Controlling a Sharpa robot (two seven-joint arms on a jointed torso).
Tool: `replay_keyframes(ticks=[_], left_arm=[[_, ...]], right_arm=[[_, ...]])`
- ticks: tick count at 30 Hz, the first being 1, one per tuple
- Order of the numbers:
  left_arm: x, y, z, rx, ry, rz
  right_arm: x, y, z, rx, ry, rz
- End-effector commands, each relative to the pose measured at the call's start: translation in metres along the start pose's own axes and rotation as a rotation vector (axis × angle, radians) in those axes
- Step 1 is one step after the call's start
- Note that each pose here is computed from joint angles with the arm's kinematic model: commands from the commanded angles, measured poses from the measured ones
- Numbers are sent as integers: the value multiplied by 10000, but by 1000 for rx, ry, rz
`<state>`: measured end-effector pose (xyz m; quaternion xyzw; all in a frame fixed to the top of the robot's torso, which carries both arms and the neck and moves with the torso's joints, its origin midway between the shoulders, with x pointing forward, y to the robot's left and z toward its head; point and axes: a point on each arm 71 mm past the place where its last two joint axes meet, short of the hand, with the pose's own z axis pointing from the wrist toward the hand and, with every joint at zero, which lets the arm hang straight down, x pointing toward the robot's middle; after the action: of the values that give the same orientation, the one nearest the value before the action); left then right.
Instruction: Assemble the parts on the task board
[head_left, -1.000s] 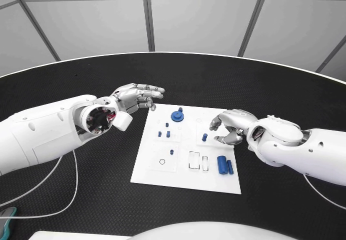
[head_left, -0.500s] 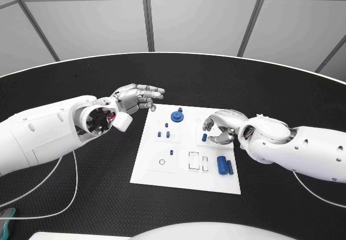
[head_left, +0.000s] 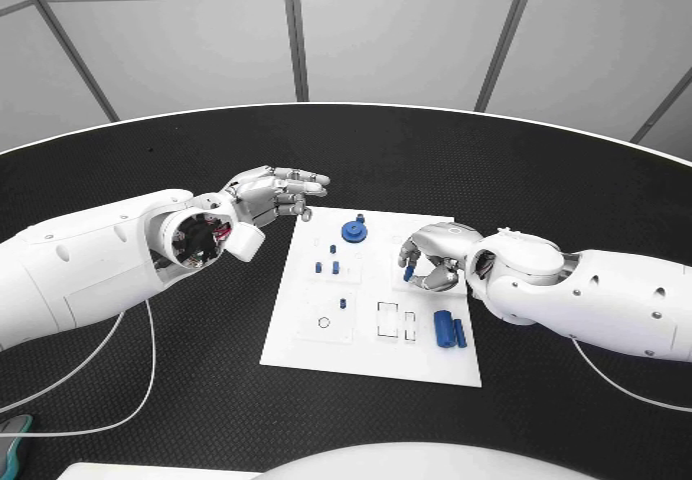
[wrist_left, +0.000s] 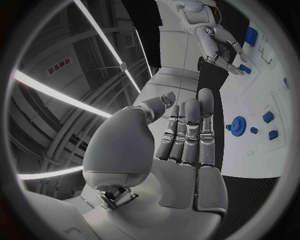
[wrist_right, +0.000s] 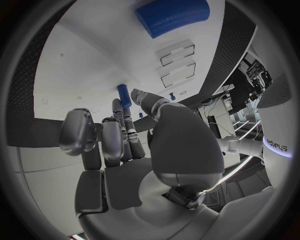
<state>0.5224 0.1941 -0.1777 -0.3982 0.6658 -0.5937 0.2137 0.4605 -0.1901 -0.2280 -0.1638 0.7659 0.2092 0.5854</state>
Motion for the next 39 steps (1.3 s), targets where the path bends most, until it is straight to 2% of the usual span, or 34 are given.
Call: replay_keyframes(ticks=[1, 24, 32, 39], left_arm=[[1, 0, 0, 0, 0, 0], [-8, 2, -8, -3, -4, 0], [-10, 3, -11, -5, -5, 0], [-12, 4, -12, -6, -5, 0]], right_arm=[[2, 12, 13, -3, 2, -1], [3, 15, 47, 2, -1, -2], [-8, 49, 16, -8, -14, 5], [-33, 87, -66, -19, -38, 18]])
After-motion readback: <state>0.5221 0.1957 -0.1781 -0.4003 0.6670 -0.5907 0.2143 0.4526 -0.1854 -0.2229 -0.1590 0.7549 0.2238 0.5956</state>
